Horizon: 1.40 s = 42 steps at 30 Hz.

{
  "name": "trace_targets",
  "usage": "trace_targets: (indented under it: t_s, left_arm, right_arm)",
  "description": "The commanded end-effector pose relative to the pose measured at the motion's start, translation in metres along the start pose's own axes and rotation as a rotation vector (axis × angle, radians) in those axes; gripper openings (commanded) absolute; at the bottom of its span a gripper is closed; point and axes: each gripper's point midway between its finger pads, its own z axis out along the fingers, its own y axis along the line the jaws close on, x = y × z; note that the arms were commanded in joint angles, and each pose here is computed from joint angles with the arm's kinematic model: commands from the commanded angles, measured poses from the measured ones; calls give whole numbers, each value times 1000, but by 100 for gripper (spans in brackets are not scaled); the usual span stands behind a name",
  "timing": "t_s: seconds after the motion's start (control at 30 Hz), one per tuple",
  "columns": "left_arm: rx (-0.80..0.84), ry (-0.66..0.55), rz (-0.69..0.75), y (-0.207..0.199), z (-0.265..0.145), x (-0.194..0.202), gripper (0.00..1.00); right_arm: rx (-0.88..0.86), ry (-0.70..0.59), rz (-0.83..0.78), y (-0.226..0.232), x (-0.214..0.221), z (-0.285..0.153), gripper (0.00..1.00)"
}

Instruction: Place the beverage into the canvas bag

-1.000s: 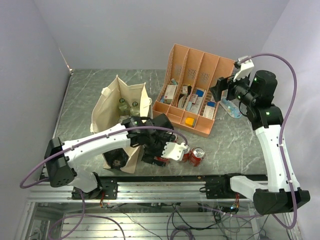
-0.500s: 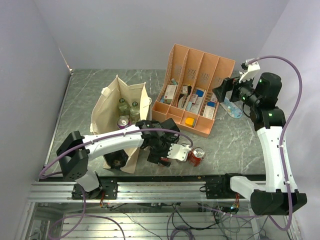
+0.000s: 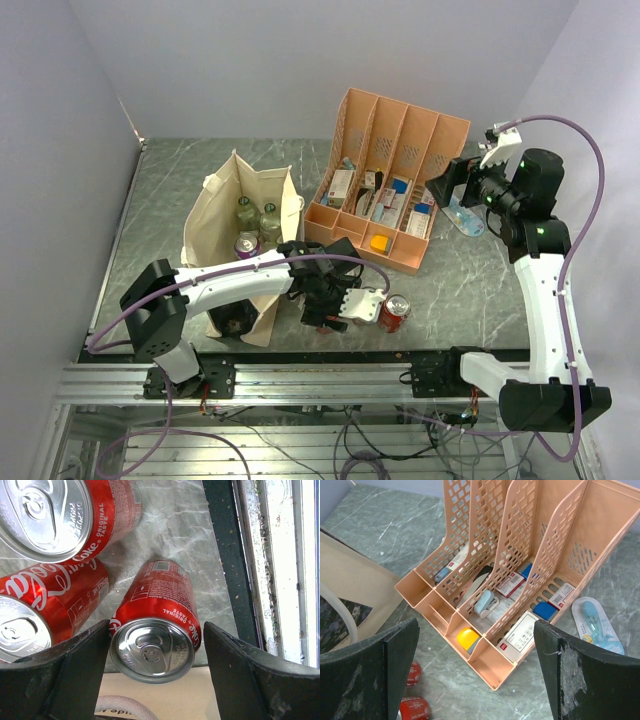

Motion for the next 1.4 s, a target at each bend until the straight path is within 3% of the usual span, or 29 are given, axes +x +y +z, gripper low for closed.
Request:
trace_targets:
  t_s: [0.0,0.17,0.47,0.7,0.93,1.13,1.37]
  left_arm:
    - [31,-55,-14,-5,6,-11,80]
    - [32,-90,-12,-3,-2,-23,59]
    - [13,-225,58,7,-57,-66,7]
    - [-95,-368,108,23,-134,-103,7]
    - [-333,-566,55,64,-242,-119,7]
    - [-542,-669,-40,87,-324,-92,7]
    - [-748,-588,-255,98,-364,-5,7]
  right_arm:
    - [-9,-24,6,2,-3,-3,97]
    - [-11,-21,12,2,-1,-2,97]
    - [-11,-28,15,-2,-6,-2,97]
    - [-13,-19,1,-5,-9,1,98]
    - [-84,-19,-17,-2,-20,15,99]
    - [-111,-10,-12,-9,-28,35,100]
    - [-108,-1,-26,-19,-39,55,97]
